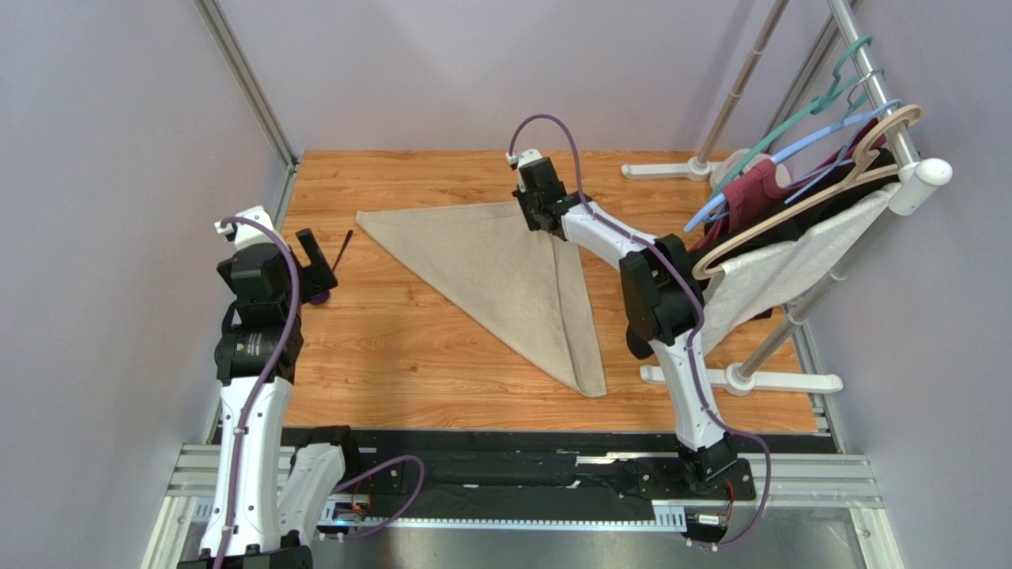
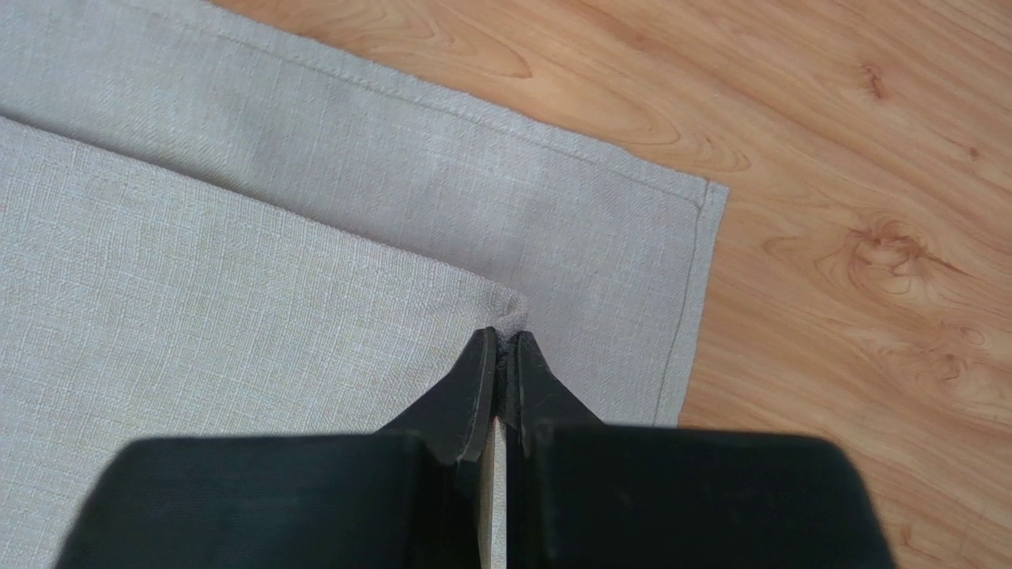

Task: Fold the napkin, place the utensils inside, and roll it up
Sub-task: Fold the napkin

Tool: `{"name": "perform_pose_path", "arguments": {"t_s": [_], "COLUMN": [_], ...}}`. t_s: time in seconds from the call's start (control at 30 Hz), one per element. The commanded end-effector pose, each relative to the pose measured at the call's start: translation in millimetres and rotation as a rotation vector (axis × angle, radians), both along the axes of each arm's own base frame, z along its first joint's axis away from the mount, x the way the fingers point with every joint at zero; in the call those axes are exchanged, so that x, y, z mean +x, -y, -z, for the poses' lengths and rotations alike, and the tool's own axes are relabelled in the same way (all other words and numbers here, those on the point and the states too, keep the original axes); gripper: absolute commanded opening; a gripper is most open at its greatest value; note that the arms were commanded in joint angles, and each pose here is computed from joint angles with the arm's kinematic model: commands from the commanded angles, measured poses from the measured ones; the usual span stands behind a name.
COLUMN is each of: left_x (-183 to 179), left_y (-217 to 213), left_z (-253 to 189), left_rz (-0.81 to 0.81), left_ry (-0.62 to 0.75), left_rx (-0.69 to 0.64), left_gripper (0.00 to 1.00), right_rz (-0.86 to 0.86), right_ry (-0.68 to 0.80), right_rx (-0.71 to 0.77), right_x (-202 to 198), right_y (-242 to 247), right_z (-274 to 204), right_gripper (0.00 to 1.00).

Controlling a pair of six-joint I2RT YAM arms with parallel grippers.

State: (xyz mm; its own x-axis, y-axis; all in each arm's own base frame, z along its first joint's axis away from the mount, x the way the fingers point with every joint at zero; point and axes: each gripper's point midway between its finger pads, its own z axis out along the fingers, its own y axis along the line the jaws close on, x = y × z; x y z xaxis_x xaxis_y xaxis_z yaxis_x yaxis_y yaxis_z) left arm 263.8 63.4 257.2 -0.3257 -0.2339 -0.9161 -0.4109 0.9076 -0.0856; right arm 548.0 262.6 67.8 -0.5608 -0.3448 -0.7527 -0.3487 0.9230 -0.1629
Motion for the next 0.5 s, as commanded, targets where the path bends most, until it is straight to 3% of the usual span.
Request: {"name": "perform_pose_path", "arguments": {"t_s": [0.0,0.47], "left_x": [4,5], "left_y": [1,3], "left_z": [-13,-12], "left_rz": [0.009,0.020], "left_ry": [0.036,0.033], "left_rx": [-0.005,-0.013], "left_gripper": [0.99,0.99], "right_rz": [0.037,0.106], "right_ry": [0.048,0.094], "right_rx": [-0.018,-0.043], "right_x": [24,52], "right_y": [13,38], "right_z": [-6,-7], "right_gripper": [0.00,0.00]}}
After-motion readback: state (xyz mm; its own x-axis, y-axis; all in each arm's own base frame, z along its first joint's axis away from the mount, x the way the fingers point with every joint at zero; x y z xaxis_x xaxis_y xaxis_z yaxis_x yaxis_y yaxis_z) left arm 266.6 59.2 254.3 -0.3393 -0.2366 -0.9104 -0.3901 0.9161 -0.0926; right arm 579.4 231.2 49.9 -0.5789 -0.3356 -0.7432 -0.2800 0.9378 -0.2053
